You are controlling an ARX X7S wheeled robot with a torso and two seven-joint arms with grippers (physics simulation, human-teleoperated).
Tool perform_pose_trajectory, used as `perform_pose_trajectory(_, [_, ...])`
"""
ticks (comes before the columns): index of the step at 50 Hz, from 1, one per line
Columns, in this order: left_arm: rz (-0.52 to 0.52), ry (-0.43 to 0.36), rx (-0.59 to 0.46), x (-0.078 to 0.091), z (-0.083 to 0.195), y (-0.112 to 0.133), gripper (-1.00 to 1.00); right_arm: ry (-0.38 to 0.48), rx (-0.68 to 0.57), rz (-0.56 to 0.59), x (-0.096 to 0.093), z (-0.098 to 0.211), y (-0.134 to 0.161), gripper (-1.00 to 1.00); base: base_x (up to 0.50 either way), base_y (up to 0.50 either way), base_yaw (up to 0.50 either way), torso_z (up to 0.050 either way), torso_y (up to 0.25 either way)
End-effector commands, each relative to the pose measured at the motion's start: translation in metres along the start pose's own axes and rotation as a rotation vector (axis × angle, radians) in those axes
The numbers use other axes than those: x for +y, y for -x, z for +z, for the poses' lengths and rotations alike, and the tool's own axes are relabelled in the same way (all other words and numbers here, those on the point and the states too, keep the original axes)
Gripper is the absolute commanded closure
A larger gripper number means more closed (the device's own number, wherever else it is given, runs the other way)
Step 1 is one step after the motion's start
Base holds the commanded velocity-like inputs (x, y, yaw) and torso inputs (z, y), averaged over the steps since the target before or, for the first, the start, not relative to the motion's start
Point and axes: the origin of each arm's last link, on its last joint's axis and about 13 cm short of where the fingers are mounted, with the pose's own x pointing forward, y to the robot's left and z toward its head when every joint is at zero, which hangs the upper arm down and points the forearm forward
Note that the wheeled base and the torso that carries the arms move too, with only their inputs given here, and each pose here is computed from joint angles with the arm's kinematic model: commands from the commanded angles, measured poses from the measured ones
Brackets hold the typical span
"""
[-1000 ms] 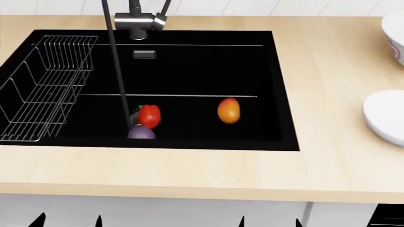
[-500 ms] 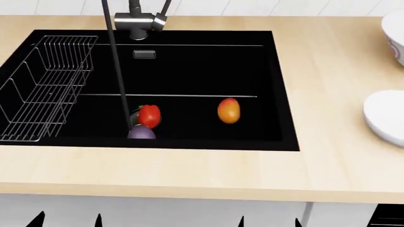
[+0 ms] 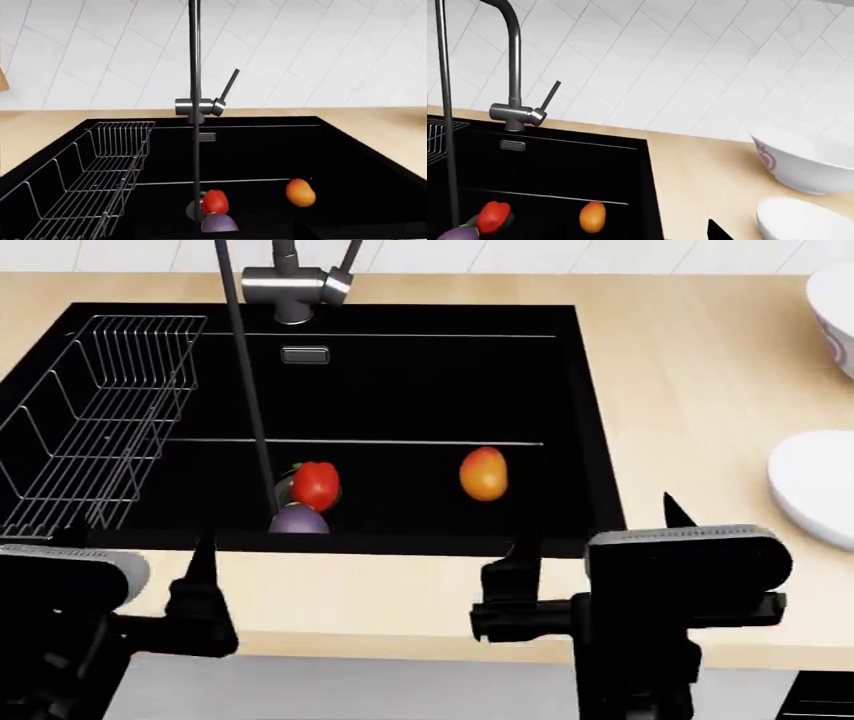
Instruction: Pick the eggplants and mangos from the sink and place them in one bowl. Place the bell pepper in the other bowl. Then turn off the sink faucet.
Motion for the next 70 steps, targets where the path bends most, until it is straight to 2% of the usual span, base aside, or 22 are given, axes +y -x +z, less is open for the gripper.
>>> perform_pose_trajectory(1, [-0.076,0.031,0.108,0.007,0.076,-0.047,-1.0,0.009,-0.008,0.02,-0.034,0.089,-0.041,-1.0,0.0,0.0,0.0,0.0,0.0])
perform_pose_trajectory(5, [-0.058,0.048,0.137,0.013,0.085,-0.064,-1.0,-0.02,0.003,0.037,-0.041,0.088,-0.057,-1.0,0.0,0.0,0.0,0.0,0.0])
perform_pose_trajectory(10, [-0.032,0.05,0.174,0.018,0.089,-0.074,-1.0,0.017,0.025,0.049,-0.047,0.084,-0.064,-1.0,0.01,0.0,0.0,0.0,0.0])
perform_pose_trajectory(22, [-0.039,0.01,0.136,0.021,0.098,-0.075,-1.0,-0.01,0.079,0.039,-0.052,0.071,-0.064,-1.0,0.19,0.08,0.0,0.0,0.0])
perform_pose_trajectory(34, [-0.035,0.007,0.131,0.022,0.097,-0.076,-1.0,-0.051,0.099,0.042,-0.05,0.057,-0.059,-1.0,0.21,0.36,0.0,0.0,0.0])
perform_pose_trajectory(39, [-0.034,0.0,0.13,0.023,0.097,-0.076,-1.0,-0.041,0.11,0.053,-0.05,0.052,-0.058,-1.0,0.29,0.23,0.0,0.0,0.0])
perform_pose_trajectory(45, [-0.04,-0.004,0.135,0.02,0.093,-0.075,-1.0,-0.044,0.091,0.058,-0.054,0.055,-0.057,-1.0,0.44,0.06,0.0,0.0,0.0])
perform_pose_trajectory(47, [-0.04,-0.005,0.138,0.021,0.092,-0.075,-1.0,-0.014,0.096,0.042,-0.055,0.054,-0.056,-1.0,0.5,0.0,0.0,0.0,0.0])
perform_pose_trajectory(54, [-0.032,-0.015,0.151,0.02,0.087,-0.077,-1.0,-0.037,0.102,0.068,-0.053,0.05,-0.055,-1.0,0.5,0.0,0.0,0.0,0.0])
perform_pose_trajectory(63, [-0.028,-0.004,0.172,0.029,0.086,-0.078,-1.0,-0.046,0.111,0.059,-0.054,0.048,-0.053,-1.0,0.5,0.0,0.0,0.0,0.002])
perform_pose_trajectory(70, [-0.03,-0.023,0.171,0.026,0.084,-0.077,-1.0,-0.044,0.126,0.076,-0.053,0.05,-0.054,-1.0,0.49,0.0,0.0,0.0,0.0])
